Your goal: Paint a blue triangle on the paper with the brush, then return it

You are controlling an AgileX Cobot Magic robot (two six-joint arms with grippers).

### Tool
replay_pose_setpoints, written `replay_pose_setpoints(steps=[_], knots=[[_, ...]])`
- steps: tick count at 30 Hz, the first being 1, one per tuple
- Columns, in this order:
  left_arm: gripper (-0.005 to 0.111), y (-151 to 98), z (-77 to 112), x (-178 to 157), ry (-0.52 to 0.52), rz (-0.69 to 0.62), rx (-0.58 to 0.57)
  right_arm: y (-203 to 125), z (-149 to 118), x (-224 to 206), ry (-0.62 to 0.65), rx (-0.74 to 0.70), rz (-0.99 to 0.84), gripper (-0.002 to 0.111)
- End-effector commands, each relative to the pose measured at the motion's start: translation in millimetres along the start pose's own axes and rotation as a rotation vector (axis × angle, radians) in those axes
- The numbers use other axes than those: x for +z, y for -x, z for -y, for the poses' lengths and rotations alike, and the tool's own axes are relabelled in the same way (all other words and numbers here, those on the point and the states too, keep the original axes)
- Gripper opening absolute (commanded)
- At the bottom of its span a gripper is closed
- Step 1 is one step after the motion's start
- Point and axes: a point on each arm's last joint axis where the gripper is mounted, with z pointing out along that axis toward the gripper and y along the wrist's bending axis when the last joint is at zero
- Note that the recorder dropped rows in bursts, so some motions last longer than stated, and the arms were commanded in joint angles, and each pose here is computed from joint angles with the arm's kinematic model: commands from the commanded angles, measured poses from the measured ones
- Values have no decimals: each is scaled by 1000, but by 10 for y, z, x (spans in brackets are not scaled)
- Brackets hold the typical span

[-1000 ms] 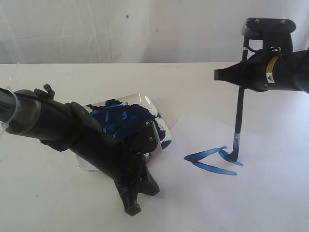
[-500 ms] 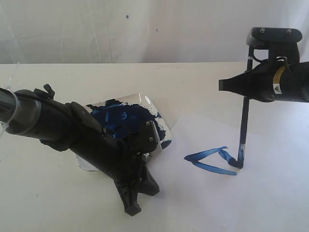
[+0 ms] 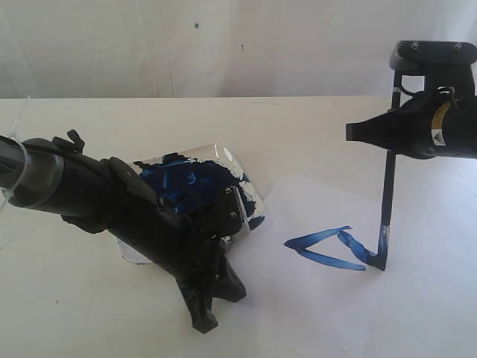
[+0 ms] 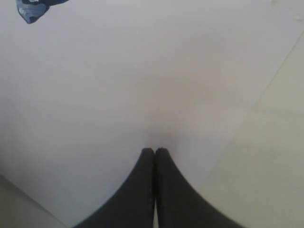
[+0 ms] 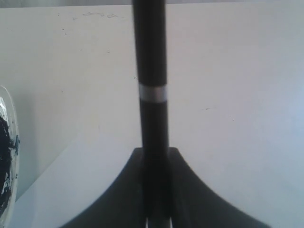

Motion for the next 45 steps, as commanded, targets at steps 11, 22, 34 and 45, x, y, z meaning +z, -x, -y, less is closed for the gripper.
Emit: replay_pose_setpoints(steps=[11, 22, 34, 45], knots=[[0, 37, 30, -16, -8, 9, 0, 14, 47, -103, -27, 6, 6, 0], [0, 37, 30, -16, -8, 9, 0, 51, 4, -104, 20, 14, 47, 0], [0, 37, 30, -16, -8, 9, 0, 37, -188, -119, 80, -8, 51, 0], [0, 37, 30, -16, -8, 9, 0, 26, -248, -125, 94, -47, 48, 0]])
